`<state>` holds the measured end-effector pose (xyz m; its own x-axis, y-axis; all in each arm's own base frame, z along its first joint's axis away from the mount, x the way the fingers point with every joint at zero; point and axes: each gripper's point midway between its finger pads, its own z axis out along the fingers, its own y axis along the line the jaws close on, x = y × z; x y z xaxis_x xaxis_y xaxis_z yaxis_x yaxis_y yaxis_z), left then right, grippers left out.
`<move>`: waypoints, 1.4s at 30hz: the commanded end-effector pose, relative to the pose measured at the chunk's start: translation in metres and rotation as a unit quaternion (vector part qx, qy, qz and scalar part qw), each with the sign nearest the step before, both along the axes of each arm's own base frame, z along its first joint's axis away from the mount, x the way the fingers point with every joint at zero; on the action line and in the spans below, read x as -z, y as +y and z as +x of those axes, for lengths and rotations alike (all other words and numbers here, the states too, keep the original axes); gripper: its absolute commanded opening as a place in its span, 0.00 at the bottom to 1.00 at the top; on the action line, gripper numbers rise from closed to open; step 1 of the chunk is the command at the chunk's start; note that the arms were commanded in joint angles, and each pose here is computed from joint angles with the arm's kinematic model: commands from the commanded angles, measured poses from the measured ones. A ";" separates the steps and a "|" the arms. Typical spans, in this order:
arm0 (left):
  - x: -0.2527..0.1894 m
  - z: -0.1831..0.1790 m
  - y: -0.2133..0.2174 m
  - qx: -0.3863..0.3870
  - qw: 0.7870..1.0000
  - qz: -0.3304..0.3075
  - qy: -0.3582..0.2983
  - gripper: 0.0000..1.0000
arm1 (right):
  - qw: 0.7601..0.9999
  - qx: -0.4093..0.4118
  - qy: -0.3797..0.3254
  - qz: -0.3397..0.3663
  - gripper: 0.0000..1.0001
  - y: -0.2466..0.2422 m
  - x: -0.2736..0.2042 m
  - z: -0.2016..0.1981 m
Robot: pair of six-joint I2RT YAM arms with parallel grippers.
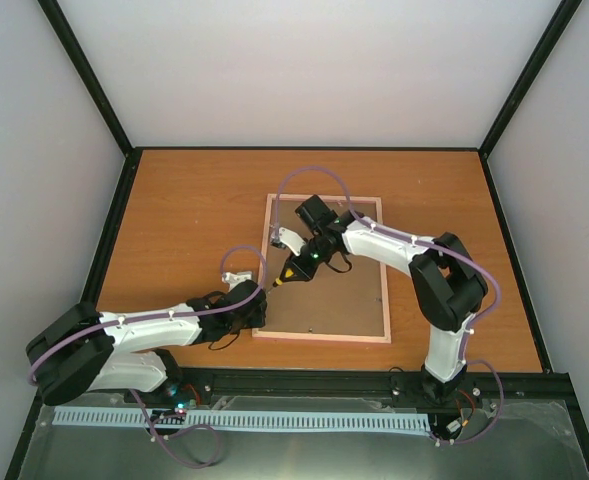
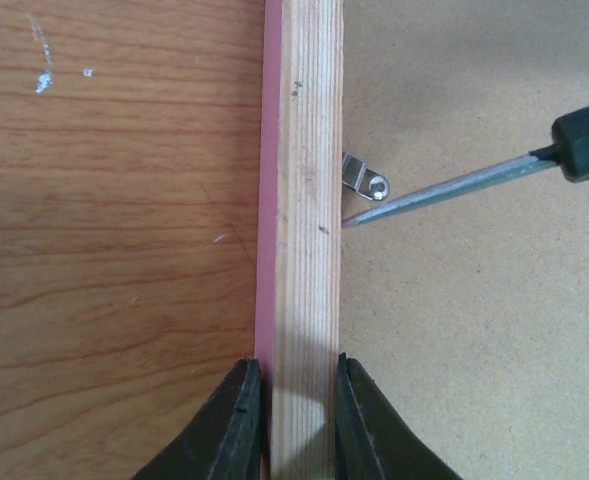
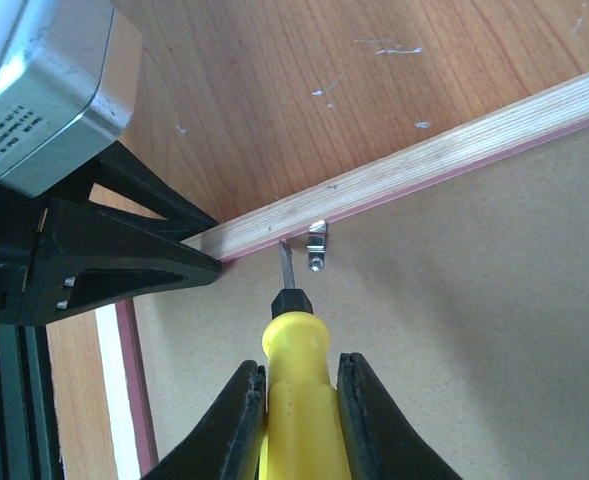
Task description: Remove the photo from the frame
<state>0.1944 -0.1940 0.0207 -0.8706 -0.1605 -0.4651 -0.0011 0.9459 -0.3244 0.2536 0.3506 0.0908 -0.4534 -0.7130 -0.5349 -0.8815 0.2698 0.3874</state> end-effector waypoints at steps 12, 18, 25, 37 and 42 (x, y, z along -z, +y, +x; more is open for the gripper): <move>0.005 -0.006 0.012 -0.023 1.000 0.001 0.013 0.01 | 0.983 0.068 -0.173 0.009 0.03 -0.022 -0.086 0.029; -0.007 -0.002 0.011 -0.025 1.000 0.001 0.003 0.06 | 0.988 0.029 -0.149 0.019 0.03 -0.017 -0.072 0.016; -0.023 0.005 0.009 -0.030 0.999 -0.010 -0.021 0.11 | 0.996 0.003 -0.089 0.010 0.03 -0.006 -0.044 0.006; -0.009 0.000 0.008 -0.024 1.000 -0.012 -0.005 0.04 | 0.998 -0.037 -0.040 0.014 0.03 0.017 -0.028 -0.017; -0.008 -0.002 0.009 -0.024 1.000 -0.014 -0.004 0.01 | 0.999 -0.021 -0.041 0.005 0.03 0.022 -0.020 -0.014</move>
<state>0.1859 -0.1778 0.0219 -0.8730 -0.1541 -0.4627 -0.0151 0.9568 -0.2902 0.2382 0.3617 0.1097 -0.3697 -0.7353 -0.5680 -0.9233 0.2223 0.3131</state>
